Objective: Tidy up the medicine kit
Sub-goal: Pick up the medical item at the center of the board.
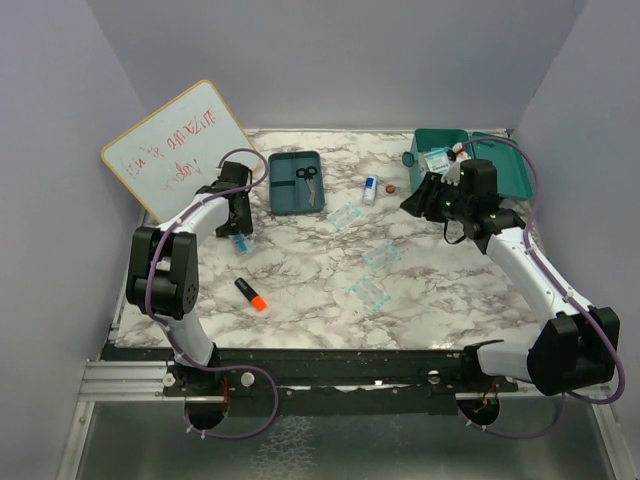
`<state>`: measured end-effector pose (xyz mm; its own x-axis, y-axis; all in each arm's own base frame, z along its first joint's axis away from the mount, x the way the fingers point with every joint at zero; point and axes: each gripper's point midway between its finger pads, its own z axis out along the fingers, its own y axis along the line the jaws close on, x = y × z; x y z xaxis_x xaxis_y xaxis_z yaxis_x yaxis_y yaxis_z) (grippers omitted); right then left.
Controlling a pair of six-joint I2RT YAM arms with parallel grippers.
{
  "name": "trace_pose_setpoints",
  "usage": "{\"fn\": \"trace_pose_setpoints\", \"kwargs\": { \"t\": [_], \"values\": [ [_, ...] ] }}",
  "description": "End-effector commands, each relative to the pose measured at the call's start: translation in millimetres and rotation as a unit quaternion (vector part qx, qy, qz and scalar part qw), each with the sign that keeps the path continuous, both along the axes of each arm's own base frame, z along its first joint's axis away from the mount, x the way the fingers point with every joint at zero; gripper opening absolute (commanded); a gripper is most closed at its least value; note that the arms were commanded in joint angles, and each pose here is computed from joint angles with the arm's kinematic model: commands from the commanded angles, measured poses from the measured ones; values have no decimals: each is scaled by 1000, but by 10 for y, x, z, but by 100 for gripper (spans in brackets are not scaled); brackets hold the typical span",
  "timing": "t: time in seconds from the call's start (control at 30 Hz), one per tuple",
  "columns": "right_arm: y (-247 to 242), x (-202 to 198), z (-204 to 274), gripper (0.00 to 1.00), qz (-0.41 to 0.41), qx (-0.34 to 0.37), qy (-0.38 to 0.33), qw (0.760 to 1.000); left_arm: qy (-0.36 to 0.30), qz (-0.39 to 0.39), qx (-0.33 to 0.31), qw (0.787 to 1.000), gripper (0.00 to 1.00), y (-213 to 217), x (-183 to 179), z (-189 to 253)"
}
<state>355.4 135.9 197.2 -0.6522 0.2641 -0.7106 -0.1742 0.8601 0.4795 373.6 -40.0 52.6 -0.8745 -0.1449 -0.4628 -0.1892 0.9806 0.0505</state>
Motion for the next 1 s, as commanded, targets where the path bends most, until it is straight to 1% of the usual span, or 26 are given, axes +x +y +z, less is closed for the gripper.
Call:
{"fn": "trace_pose_setpoints", "kwargs": {
  "t": [0.0, 0.17, 0.23, 0.3, 0.43, 0.6, 0.83, 0.97],
  "values": [
    [49, 14, 80, 47, 9, 10, -12, 1000, 23, -8, -6, 1000, 48, -28, -17, -125],
    [45, 29, 70, 47, 7, 10, -12, 1000, 29, -16, -21, 999, 48, -88, 0, -165],
    [50, 38, 50, 47, 7, 11, -10, 1000, 35, -21, -31, 999, 46, -127, -11, -198],
    [49, 54, 42, 47, 7, 8, -8, 1000, 40, -25, -40, 998, 40, -162, -24, -222],
    [31, 85, 65, 47, 4, 1, -10, 1000, 42, -33, -54, 997, 24, -215, -33, -216],
    [48, 122, 99, 47, 5, 4, -12, 1000, 37, -49, -81, 995, 12, -325, -50, -146],
    [125, 154, 93, 46, 14, 24, -5, 1000, 28, -72, -133, 988, 0, -557, -99, 5],
    [166, 156, 122, 46, 17, 33, -5, 999, 26, -91, -159, 983, 0, -699, -154, 76]
  ]
}}
